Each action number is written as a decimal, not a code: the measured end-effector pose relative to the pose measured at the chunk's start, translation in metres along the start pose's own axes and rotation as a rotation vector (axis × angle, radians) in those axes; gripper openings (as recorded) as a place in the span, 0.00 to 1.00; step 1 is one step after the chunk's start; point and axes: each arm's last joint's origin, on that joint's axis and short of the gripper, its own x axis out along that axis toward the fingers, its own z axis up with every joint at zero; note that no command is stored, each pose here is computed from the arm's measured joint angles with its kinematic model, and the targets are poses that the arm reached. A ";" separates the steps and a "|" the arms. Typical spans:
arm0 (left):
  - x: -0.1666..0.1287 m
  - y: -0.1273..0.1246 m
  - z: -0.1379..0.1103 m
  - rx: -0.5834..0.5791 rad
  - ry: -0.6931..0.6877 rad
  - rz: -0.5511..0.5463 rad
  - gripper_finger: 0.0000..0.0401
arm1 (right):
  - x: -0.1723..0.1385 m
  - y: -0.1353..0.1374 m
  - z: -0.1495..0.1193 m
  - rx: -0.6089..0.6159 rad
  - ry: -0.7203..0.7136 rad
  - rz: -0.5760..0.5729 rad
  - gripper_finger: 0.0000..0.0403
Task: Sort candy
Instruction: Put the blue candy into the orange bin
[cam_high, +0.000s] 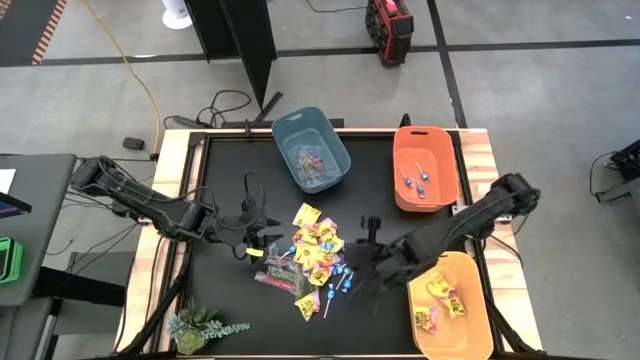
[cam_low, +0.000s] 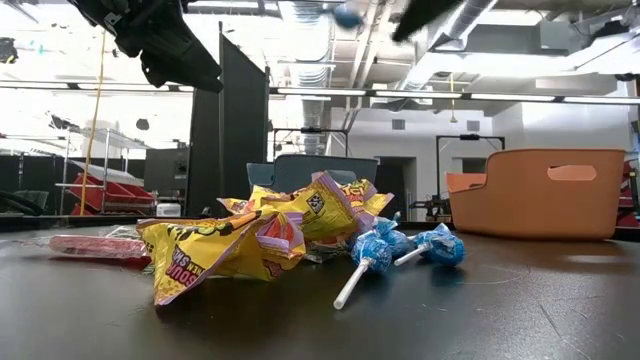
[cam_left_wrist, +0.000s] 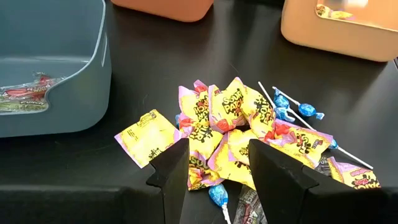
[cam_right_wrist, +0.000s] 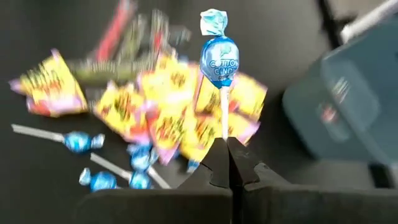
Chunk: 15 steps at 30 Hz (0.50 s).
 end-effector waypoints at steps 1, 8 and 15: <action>0.000 0.000 0.000 0.001 0.000 0.000 0.40 | -0.004 -0.007 0.002 0.002 -0.016 -0.013 0.00; 0.000 -0.001 0.000 -0.009 0.002 -0.007 0.40 | -0.022 -0.068 -0.017 0.128 -0.158 -0.077 0.00; -0.001 -0.002 -0.001 -0.008 0.003 -0.012 0.40 | -0.043 -0.122 -0.098 0.399 -0.180 -0.166 0.00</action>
